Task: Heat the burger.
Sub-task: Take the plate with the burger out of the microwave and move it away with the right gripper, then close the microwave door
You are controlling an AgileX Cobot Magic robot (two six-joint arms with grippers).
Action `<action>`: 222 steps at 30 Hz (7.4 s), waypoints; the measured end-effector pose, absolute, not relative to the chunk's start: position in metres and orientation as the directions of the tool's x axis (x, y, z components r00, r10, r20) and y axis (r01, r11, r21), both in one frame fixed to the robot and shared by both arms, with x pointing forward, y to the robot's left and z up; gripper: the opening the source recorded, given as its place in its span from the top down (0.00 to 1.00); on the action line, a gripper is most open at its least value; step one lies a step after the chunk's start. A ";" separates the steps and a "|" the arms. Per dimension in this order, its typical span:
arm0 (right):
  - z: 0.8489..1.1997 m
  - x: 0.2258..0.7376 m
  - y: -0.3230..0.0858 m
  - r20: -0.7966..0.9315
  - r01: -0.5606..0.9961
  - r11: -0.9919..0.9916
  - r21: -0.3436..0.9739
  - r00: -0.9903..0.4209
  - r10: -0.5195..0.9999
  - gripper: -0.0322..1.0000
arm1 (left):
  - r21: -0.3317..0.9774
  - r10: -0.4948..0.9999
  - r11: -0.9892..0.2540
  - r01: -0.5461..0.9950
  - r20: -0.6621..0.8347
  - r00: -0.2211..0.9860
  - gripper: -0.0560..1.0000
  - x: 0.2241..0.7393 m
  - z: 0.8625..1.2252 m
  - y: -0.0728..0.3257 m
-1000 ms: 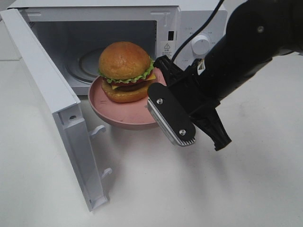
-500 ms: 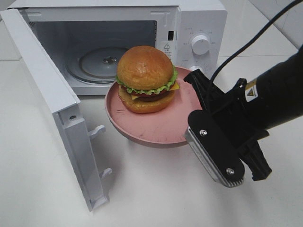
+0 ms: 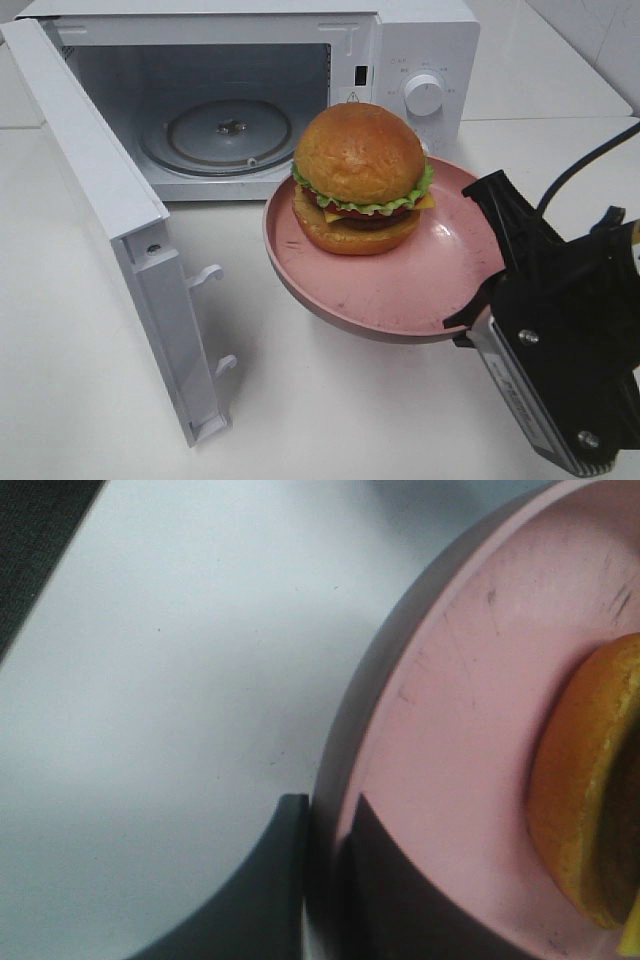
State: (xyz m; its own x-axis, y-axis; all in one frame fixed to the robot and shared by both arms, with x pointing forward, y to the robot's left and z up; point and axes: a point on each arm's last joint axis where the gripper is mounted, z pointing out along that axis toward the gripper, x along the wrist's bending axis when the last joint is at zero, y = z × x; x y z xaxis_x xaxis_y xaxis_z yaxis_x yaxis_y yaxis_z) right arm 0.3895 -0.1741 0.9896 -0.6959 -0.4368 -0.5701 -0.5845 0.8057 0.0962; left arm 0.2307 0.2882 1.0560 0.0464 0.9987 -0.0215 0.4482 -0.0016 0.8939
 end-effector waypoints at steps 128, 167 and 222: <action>0.875 0.468 -0.242 -0.635 0.965 0.243 0.104 -0.124 0.763 0.59 | 0.894 0.999 -0.002 0.448 -0.022 0.046 0.02 0.231 1.056 0.288; 1.026 0.379 -0.234 -0.080 0.823 0.391 0.411 -0.395 0.915 0.23 | 0.894 0.999 -0.002 0.448 -0.022 0.046 0.02 0.231 1.056 0.288; 1.049 0.232 -0.305 -0.012 0.489 0.038 0.872 -0.055 0.998 0.23 | 0.894 0.999 -0.002 0.448 -0.022 0.046 0.02 0.231 1.056 0.288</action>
State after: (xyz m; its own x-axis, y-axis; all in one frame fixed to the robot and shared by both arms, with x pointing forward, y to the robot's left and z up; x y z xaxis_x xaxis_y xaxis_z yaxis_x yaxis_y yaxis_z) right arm 0.2320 -0.3047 1.0487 -0.0552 0.9984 -0.0122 0.4886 0.0376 0.8717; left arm 0.2307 0.2882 1.0560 0.0464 0.9987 -0.0215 0.4482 -0.0016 0.8939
